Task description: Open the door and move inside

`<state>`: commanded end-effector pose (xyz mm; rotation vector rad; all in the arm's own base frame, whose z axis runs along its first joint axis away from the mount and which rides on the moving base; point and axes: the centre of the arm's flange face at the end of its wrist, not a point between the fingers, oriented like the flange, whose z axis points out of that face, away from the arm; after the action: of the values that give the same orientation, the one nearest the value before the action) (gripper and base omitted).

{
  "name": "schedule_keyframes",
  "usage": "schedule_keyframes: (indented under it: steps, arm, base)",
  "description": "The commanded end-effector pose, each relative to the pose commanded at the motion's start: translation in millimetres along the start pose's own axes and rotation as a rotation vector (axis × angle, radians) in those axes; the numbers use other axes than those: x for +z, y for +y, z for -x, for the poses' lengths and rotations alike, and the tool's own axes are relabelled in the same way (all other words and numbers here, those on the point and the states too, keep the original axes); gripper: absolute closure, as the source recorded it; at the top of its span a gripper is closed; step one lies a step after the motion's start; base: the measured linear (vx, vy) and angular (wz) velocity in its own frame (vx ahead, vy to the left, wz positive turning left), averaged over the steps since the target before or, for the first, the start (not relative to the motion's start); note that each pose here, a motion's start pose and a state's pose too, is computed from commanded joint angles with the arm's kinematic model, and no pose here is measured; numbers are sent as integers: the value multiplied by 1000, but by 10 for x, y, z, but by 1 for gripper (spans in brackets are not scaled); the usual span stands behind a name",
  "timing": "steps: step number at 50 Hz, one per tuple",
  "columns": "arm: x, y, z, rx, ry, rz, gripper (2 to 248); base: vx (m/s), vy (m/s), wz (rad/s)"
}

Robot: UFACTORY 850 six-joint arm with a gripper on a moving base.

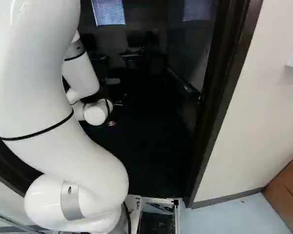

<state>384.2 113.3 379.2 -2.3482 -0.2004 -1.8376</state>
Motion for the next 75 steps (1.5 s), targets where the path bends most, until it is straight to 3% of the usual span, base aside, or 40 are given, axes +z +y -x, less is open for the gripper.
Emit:
schedule_keyframes:
  steps: [56,75]
  arm:
    - [0,0,0,0,0,0,3]
    - [0,0,0,0,0,0,3]
  base:
    - [161,45,216]
    - [94,8,21]
